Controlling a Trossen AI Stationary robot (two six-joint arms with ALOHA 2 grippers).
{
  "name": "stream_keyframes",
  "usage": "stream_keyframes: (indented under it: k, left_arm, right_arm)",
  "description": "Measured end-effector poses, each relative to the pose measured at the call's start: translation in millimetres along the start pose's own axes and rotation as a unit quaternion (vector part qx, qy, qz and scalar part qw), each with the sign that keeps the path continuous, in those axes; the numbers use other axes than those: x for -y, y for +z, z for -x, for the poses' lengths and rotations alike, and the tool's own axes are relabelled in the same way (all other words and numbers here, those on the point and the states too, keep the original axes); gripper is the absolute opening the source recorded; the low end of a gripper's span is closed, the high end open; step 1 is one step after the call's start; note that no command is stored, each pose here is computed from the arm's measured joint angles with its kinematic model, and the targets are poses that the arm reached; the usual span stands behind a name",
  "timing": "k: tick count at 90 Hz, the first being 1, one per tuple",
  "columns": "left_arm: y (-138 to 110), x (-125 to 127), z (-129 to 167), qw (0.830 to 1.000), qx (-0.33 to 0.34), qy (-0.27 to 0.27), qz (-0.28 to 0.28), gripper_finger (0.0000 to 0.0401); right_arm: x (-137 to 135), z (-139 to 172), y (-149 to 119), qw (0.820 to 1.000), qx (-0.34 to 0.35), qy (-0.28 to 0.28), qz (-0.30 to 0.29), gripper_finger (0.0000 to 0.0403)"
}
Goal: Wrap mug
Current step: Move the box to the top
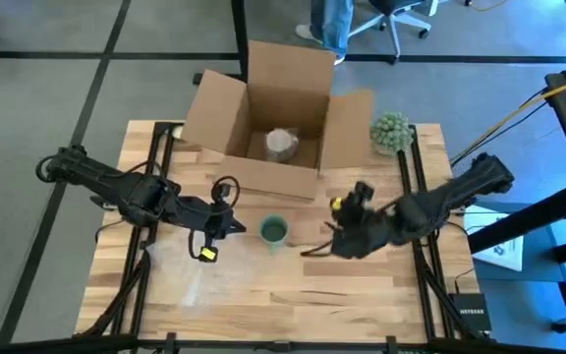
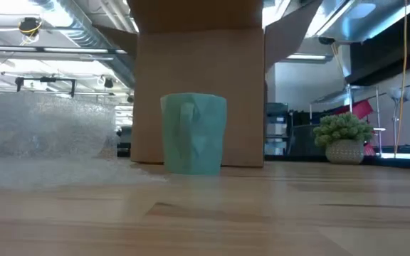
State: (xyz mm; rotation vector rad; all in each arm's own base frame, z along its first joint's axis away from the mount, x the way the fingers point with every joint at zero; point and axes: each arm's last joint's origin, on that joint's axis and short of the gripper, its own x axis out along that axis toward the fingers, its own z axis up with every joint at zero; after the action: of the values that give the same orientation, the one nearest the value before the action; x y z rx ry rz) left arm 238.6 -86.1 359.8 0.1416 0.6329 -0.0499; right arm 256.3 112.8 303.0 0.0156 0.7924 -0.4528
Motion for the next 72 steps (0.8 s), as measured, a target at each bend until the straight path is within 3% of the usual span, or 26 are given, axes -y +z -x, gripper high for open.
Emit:
stream_keyframes:
  k: [14,30,40,72]
  left_arm:
    - [0.1,-0.4,-0.1,1.000,0.000,0.001,0.007,0.0000]
    - [-1.6,-0.1,0.0,1.000,-0.008,0.000,0.021,0.0000]
    - [-5.5,1.4,0.8,0.999,-0.027,0.000,0.036,0.0000]
    - [-17.5,15.1,6.7,0.994,-0.078,-0.010,0.076,0.0000]
  right_arm:
    - [-12.5,-60.2,-37.2,0.995,0.078,0.048,-0.023,0.0236]
    - [15.9,-104.7,-51.8,0.987,0.145,0.044,-0.045,0.0231]
    - [33.7,-119.7,-52.5,0.985,0.161,0.057,-0.037,0.0212]
    - [68.2,-139.5,-54.2,0.991,0.131,-0.018,-0.024,0.0164]
